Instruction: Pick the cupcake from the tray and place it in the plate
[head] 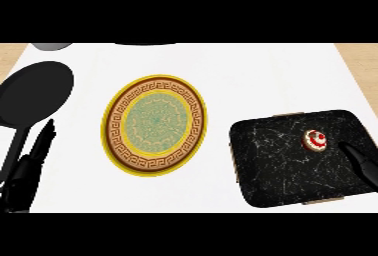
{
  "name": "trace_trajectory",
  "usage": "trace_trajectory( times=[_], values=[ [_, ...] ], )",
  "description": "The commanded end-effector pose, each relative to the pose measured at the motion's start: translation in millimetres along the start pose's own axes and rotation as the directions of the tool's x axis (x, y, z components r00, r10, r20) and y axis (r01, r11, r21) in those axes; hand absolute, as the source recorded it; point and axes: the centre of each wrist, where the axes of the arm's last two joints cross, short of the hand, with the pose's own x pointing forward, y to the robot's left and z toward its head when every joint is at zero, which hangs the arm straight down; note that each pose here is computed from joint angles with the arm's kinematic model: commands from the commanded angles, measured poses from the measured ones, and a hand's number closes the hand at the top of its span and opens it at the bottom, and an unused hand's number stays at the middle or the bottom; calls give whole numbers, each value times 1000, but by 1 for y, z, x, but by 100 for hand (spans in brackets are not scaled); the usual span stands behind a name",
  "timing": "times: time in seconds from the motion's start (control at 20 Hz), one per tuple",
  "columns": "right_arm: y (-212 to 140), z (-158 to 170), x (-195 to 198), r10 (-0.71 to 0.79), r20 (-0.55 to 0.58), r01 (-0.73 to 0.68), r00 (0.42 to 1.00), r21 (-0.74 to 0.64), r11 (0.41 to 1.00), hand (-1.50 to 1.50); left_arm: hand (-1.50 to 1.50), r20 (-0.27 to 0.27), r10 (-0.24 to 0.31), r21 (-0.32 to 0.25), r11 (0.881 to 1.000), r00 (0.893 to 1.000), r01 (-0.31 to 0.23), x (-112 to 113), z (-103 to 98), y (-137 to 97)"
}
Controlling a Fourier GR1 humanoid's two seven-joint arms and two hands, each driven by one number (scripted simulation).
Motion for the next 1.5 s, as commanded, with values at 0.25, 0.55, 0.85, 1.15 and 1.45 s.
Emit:
trace_trajectory(
  times=[0.25, 0.55, 0.85, 1.15, 1.45],
  values=[
    [-40, -9, 32, 435, -163, -374, 886, 303, 876, -150, 0, 6, 0, -19, 1000, 1000, 1, 0, -3, -3],
    [-31, -40, 54, 582, -258, -466, 771, 393, 792, -150, 0, 16, -21, -36, 999, 1000, 22, 2, 7, -3],
    [-23, -78, 57, 666, -319, -460, 675, 523, 717, -150, 0, 12, 4, -35, 999, 1000, -4, 5, -6, 7],
    [-22, -79, 29, 763, -312, -436, 566, 672, 599, -150, 0, 1, 2, -22, 1000, 1000, -2, -8, -2, -15],
    [-3, -92, 7, 819, -266, -419, 509, 754, 505, -150, 0, 15, 10, -8, 1000, 1000, -9, 1, -30, -1]
  ],
)
